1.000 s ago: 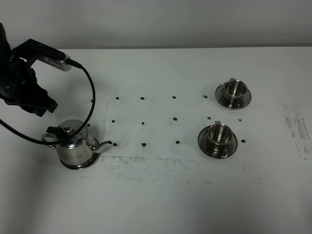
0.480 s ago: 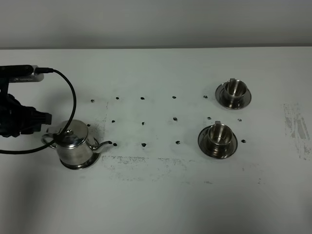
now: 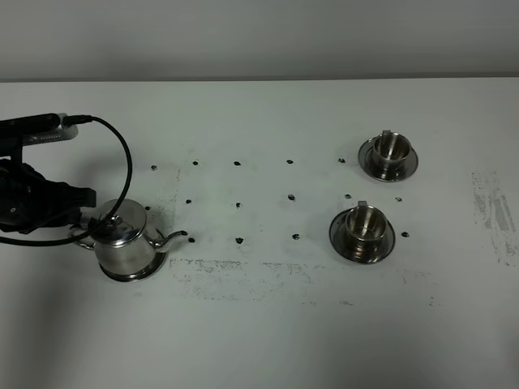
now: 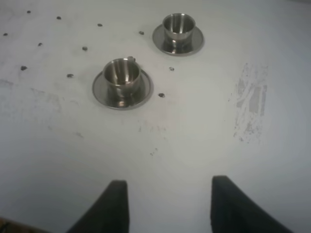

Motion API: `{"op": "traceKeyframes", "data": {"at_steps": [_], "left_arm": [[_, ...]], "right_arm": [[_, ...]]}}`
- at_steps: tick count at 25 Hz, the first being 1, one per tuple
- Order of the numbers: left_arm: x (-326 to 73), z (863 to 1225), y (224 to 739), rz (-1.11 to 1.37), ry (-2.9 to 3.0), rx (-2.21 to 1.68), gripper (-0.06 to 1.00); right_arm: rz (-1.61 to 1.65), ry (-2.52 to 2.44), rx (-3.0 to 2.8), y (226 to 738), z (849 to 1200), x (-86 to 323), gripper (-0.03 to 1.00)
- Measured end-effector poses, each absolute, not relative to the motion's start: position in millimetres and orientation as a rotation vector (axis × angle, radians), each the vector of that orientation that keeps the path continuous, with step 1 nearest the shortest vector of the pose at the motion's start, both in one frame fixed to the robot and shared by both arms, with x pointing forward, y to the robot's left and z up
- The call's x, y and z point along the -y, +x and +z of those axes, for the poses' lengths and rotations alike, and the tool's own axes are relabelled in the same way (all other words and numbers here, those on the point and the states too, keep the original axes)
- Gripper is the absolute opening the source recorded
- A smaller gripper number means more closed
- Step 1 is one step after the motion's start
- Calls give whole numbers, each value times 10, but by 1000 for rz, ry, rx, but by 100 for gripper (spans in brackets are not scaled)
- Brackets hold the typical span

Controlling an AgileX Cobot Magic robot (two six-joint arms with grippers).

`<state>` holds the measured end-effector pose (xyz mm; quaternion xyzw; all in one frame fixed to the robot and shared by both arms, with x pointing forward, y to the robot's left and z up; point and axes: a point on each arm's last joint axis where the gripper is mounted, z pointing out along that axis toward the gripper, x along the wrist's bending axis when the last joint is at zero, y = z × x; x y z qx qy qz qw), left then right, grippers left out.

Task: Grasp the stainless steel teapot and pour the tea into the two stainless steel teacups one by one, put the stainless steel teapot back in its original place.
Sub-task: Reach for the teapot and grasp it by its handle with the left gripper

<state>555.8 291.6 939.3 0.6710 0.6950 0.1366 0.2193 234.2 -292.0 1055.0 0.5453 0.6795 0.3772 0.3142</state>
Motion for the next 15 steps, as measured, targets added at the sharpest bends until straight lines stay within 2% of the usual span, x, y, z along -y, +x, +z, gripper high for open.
{"op": "traceKeyframes", "data": {"at_steps": [15], "left_arm": [[-2866, 9329, 5397, 217, 2241, -1693, 40]], "right_arm": [[994, 1437, -1791, 2342, 10550, 2920, 39]]}}
